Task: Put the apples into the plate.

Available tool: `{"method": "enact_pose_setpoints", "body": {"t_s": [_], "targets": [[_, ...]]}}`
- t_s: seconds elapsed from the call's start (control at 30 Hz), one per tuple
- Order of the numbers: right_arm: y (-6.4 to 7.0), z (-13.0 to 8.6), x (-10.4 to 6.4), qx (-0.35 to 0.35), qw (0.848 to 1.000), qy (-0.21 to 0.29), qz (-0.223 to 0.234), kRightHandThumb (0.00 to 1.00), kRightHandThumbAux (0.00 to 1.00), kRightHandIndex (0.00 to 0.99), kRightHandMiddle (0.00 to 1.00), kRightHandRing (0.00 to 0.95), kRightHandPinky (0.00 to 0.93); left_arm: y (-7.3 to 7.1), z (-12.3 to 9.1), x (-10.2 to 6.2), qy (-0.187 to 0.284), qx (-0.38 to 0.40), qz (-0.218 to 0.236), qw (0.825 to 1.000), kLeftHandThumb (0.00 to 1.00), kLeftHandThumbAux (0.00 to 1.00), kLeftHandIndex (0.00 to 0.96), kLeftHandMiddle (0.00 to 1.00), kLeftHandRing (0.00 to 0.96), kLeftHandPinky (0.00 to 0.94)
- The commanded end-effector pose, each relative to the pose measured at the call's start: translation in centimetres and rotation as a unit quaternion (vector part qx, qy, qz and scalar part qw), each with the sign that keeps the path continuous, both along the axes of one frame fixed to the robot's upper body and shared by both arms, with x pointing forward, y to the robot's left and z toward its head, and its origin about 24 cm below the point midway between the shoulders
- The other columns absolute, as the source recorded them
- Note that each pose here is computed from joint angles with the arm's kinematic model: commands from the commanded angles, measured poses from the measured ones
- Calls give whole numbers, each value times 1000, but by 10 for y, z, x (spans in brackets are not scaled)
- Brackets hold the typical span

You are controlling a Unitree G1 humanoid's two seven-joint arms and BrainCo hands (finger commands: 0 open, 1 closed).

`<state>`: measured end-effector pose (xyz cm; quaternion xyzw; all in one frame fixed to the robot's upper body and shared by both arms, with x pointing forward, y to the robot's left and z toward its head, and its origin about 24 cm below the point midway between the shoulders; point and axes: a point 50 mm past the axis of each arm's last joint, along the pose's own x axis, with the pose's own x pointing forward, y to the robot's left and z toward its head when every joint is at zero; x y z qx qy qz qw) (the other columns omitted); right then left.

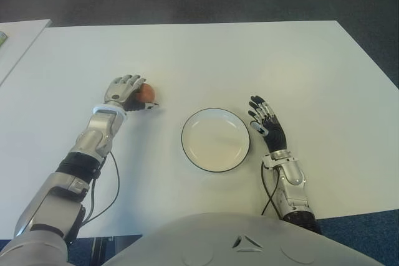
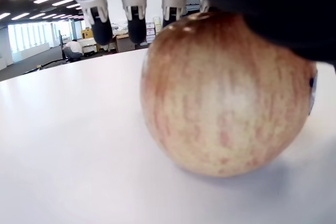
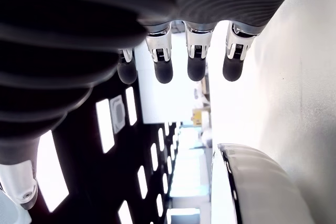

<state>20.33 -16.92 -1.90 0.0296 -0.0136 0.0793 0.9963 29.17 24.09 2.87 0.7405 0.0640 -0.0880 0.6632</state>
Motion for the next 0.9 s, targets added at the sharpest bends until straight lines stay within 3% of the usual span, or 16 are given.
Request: {"method": "enact_pose_setpoints", "body": {"t_s": [0.03,0.9], "targets": [[-16,-55,-49,4,985,172,-31,161,555,0,0,0,12,-10,-14,-6,30,-14,2,999,312,252,0,0,0,0],[-26,-55,-51,15,983,178,-36,172,534,0,0,0,6,-18,-34,-17,70,-37,17,997,313,275,0,0,0,0]]}}
